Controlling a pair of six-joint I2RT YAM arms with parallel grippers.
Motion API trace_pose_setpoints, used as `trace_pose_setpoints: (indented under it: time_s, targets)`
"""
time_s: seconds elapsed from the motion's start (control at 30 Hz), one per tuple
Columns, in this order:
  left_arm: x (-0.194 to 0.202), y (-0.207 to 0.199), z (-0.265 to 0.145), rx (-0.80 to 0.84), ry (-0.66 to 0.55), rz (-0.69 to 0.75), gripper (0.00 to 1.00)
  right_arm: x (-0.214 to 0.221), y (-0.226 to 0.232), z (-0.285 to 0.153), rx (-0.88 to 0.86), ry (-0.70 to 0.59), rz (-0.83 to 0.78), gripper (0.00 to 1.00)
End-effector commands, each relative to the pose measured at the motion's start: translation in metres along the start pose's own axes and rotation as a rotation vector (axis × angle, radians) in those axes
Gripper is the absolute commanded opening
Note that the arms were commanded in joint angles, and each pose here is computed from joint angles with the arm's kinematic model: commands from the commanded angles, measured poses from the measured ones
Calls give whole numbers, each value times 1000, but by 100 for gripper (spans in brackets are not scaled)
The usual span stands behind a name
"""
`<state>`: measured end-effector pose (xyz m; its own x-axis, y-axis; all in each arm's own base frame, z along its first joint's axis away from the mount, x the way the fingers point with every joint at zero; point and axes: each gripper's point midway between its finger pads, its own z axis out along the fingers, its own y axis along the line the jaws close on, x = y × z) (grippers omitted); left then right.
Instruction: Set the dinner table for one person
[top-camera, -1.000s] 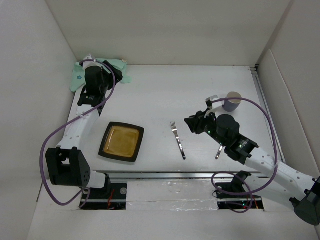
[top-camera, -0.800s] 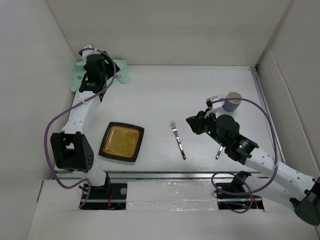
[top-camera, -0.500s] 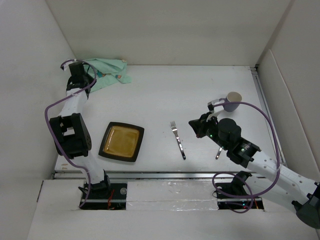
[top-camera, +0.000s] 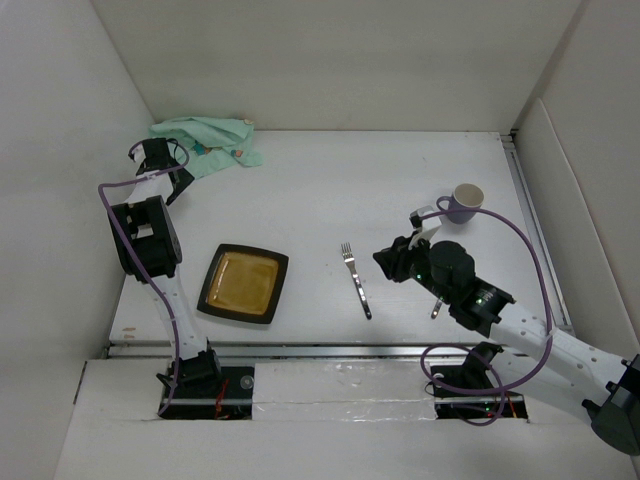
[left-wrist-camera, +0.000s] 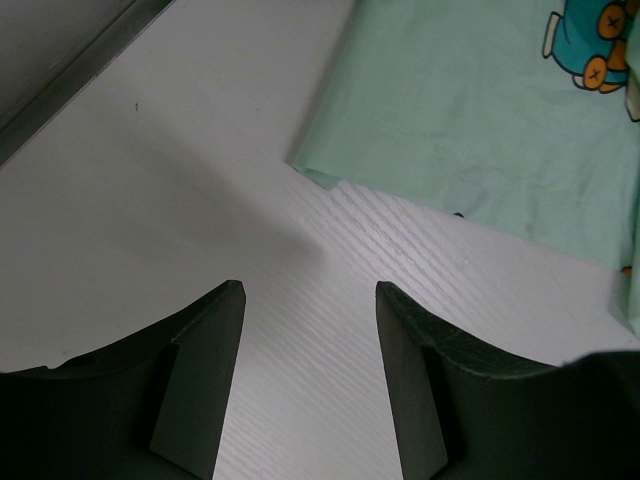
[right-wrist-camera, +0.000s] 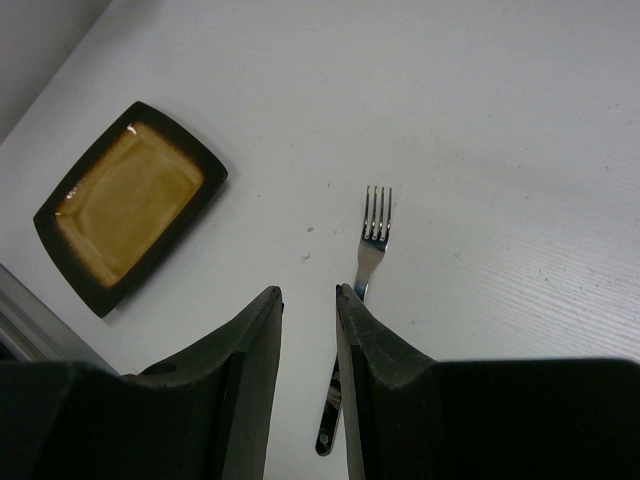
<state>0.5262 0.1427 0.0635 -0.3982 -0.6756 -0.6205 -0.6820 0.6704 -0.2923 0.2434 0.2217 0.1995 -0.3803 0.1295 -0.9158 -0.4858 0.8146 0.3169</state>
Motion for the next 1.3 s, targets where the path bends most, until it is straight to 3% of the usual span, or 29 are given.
trace_pose_setpoints:
  time_s: [0.0, 0.37, 0.47, 0.57, 0.6, 0.63, 0.67, 0.83, 1.0, 1.17, 1.23, 1.27]
  targets:
    - [-14, 4, 10, -44, -28, 17, 52, -5, 11, 2, -45, -27, 15, 34]
    - [-38, -7, 50, -90, -72, -27, 51, 2, 5, 10, -16, -20, 37, 34]
    - [-25, -16, 65, -70, -33, -11, 47, -2, 6, 16, -12, -34, 39, 34]
    - [-21, -22, 73, -60, -28, 1, 33, 0, 7, 23, -2, -11, 35, 34]
    - [-18, -30, 72, -48, -27, 9, 9, -6, 9, 25, -8, -17, 30, 34]
    - [-13, -44, 67, 1, -4, 24, 0, -4, 9, 30, 2, -4, 25, 34]
    - [-13, -44, 67, 1, -4, 24, 0, -4, 8, 31, 4, -4, 25, 34]
    - [5, -150, -3, 282, -23, 79, 0, -17, 6, 39, 35, -37, 15, 34]
    - [81, -279, -111, 622, 41, 216, 0, -34, 8, 48, 58, -52, -21, 34]
    - [148, -339, -174, 794, 92, 331, 1, -59, -1, 57, 107, -81, -29, 34]
    - [164, -343, -170, 787, 106, 373, 18, -56, -4, 65, 114, -61, -27, 34]
    - [163, -345, -170, 786, 108, 374, 31, -58, -7, 68, 122, -60, -24, 34]
